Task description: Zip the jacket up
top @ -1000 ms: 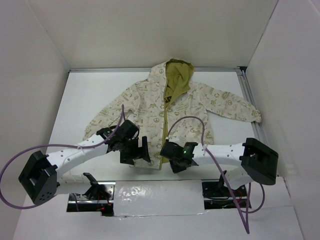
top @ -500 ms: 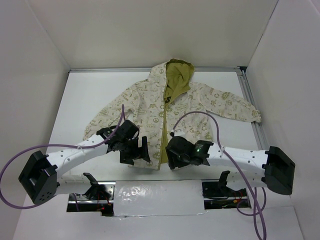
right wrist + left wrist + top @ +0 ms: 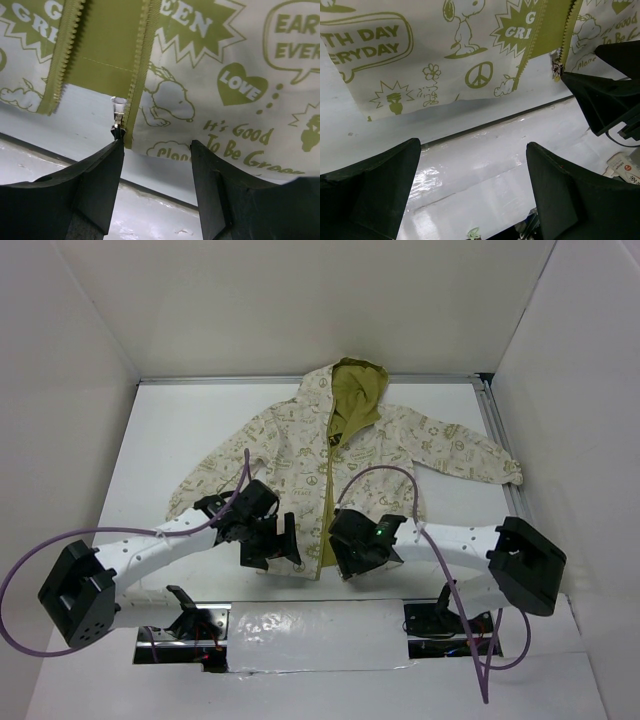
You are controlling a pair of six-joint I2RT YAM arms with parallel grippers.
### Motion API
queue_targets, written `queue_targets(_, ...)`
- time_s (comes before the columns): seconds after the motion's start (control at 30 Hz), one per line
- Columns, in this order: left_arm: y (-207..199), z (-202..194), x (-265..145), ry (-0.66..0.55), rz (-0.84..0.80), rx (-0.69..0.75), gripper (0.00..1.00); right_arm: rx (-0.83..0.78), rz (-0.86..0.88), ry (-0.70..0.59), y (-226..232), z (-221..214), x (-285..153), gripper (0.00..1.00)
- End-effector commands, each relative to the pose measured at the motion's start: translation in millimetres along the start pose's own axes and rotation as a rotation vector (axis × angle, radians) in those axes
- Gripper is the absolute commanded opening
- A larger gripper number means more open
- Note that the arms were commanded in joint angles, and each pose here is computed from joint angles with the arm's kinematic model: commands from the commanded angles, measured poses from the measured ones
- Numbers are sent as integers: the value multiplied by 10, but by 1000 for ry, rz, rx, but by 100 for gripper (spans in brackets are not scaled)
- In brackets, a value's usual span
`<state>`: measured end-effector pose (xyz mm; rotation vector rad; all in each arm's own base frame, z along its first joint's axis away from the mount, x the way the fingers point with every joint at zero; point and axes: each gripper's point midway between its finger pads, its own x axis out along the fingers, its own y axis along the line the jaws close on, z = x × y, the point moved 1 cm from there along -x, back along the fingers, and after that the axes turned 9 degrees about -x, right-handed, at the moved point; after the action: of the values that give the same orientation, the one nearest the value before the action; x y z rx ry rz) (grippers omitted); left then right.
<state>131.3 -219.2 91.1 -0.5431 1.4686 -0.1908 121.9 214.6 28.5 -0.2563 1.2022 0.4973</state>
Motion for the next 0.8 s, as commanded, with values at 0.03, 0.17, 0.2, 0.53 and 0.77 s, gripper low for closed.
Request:
queue_targets(0.03,-107,19,1,7,-25,16,99,-25,64,-34,151,156,44,62)
queue_targets(0.17,-116,30,22,10,-20,14,99,-15,36,4,125,99,160,62)
queue_targets(0.2,-109,34,29,9,-16,15,99,-12,30,11,127,100,176,62)
queue_targets(0.53,-75,29,-2,0,-1,2,99,-5,-64,123,74,-123,323,36)
queue_targets(0.77,-94,73,-8,-18,-2,15,99,21,61,218,140,-572,72,0)
